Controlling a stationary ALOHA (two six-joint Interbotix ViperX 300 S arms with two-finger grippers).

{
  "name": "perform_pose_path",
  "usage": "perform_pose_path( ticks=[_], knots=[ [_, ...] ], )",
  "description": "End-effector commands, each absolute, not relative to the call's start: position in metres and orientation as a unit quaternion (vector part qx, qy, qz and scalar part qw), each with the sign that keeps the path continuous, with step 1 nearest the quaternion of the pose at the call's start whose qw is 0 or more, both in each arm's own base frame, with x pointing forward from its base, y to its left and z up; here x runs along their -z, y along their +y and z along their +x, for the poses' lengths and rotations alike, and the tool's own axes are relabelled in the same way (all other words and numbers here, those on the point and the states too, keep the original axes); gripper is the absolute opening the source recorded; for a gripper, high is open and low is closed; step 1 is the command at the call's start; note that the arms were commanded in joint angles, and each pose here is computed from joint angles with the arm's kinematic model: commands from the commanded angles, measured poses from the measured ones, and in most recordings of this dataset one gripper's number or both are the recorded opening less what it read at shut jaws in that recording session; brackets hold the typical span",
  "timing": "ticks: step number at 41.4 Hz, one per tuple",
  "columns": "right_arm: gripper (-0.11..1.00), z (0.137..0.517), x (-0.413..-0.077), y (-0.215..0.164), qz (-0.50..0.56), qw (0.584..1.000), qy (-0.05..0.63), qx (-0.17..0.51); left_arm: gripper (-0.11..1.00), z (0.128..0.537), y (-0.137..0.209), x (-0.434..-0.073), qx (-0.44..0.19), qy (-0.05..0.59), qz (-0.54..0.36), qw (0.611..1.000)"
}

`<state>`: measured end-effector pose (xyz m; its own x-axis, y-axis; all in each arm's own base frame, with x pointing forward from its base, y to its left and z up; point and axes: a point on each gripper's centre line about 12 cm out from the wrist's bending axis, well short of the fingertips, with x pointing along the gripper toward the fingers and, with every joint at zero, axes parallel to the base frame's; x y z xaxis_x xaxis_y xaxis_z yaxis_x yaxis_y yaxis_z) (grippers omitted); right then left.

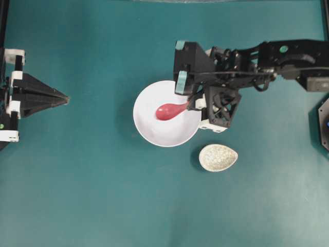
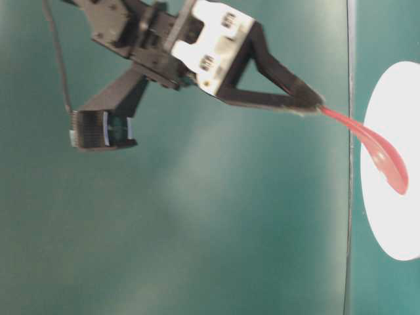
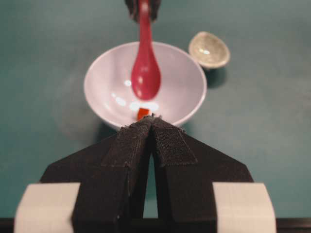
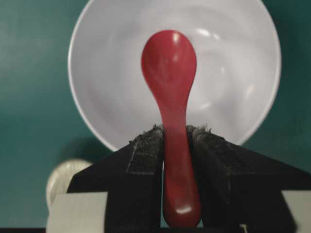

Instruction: Grip the spoon and scoop the red block from the bowl with right arm.

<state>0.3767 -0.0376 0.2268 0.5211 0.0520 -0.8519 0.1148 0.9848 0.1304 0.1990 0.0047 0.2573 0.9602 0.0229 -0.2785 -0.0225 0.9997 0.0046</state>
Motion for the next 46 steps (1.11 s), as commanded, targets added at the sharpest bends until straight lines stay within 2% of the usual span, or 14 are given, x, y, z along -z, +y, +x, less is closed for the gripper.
perform_pose_path(
  ticks=[1, 19, 46],
  knots=[
    [0.24, 0.373, -0.243, -0.037, 0.087, 0.866, 0.493, 0.013, 0.0, 0.202, 0.005, -0.262, -0.012, 0.134, 0.002, 0.991],
    [0.24, 0.38, -0.223, -0.037, 0.14, 0.843, 0.518, 0.042, 0.0, 0.202, 0.005, -0.262, -0.012, 0.134, 0.002, 0.991],
    [0.24, 0.393, -0.204, -0.04, 0.145, 0.846, 0.511, 0.051, 0.0, 0.202, 0.005, -0.262, -0.012, 0.134, 0.002, 0.991]
  ],
)
